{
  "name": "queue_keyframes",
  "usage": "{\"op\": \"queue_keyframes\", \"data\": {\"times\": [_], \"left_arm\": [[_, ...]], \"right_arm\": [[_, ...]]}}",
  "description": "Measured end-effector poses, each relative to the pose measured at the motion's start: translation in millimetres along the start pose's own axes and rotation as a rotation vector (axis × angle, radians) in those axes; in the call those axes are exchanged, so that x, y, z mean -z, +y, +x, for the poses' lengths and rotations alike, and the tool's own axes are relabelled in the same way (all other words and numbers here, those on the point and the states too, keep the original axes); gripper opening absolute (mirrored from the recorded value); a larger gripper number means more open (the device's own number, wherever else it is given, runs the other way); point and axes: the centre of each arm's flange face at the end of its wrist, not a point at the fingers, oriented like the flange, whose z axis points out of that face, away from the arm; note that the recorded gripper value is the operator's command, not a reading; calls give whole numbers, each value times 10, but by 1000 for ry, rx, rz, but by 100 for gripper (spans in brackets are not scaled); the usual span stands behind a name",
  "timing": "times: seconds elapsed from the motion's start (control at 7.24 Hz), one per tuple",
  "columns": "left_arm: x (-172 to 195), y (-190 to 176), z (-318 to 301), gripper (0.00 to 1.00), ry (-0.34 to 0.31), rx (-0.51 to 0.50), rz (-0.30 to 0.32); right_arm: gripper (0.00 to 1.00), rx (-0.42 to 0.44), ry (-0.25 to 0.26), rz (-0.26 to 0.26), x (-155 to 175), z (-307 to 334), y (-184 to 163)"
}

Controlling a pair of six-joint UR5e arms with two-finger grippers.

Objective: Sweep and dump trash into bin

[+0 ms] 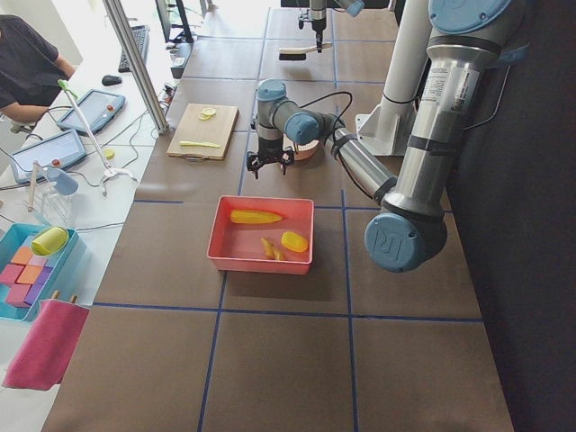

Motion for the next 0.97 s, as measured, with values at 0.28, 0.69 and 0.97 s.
{"op": "queue_keyframes", "data": {"times": [0.28, 0.69, 0.97], "left_arm": [[50, 90, -92, 100, -4, 28, -9], [55, 105, -106, 100, -5, 32, -10], [58, 108, -111, 100, -6, 34, -10]], "right_arm": [[16, 4, -2, -9, -50, 51, 16], [45, 1, 6, -24, -134, 94, 6], [67, 0, 7, -29, -159, 103, 3]]}}
